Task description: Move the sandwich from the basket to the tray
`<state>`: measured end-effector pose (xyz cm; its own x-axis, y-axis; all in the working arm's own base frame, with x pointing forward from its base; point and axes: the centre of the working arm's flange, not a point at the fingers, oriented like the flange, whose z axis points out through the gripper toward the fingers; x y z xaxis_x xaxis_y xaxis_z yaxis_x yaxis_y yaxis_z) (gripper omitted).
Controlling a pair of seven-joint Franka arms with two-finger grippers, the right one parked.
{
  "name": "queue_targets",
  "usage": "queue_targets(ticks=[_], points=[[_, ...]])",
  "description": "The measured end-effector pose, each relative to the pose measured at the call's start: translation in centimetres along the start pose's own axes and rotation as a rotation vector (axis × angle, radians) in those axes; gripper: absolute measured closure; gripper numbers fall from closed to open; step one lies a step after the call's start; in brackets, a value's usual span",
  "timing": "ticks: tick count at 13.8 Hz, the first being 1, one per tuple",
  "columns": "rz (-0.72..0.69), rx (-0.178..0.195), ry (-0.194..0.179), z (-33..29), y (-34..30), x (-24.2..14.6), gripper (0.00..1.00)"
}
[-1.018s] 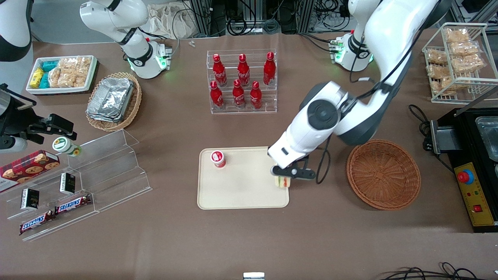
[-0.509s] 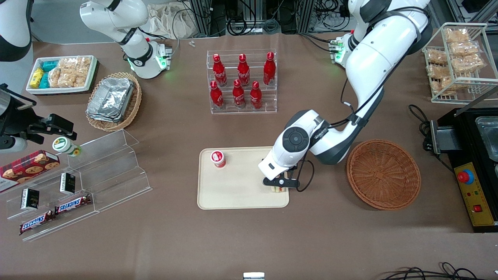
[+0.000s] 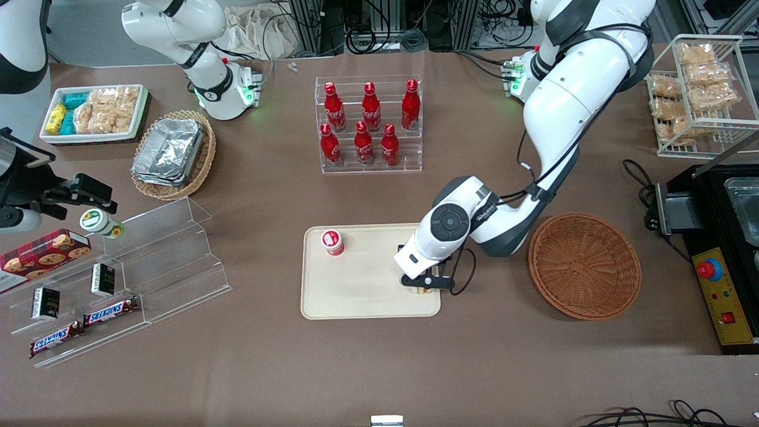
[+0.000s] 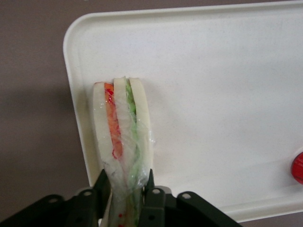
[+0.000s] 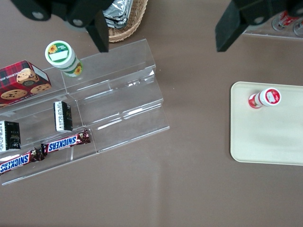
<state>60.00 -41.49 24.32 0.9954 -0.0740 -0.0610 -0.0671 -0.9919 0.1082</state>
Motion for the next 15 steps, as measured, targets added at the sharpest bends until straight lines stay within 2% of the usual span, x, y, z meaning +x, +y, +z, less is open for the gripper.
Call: queue_targets(ticks=[3,5,6,8,10,15], points=[[-0.023,0.048,-0.04,-3.9,-0.7,-0.1,0.28],[-0.037,0.087,-0.064,-9.1,-2.5,-0.3,0.08],[-0.031,0.093,-0.074,-12.3,-4.0,-0.4,0.01],[-0.02,0.092,-0.096,-18.7,-7.8,-0.7,0.0],[-0.021,0.119,-0.113,-23.8,-12.9,-1.1,0.0],[-0.082,0.194,-0.119,-33.3,-22.0,-4.1,0.0]])
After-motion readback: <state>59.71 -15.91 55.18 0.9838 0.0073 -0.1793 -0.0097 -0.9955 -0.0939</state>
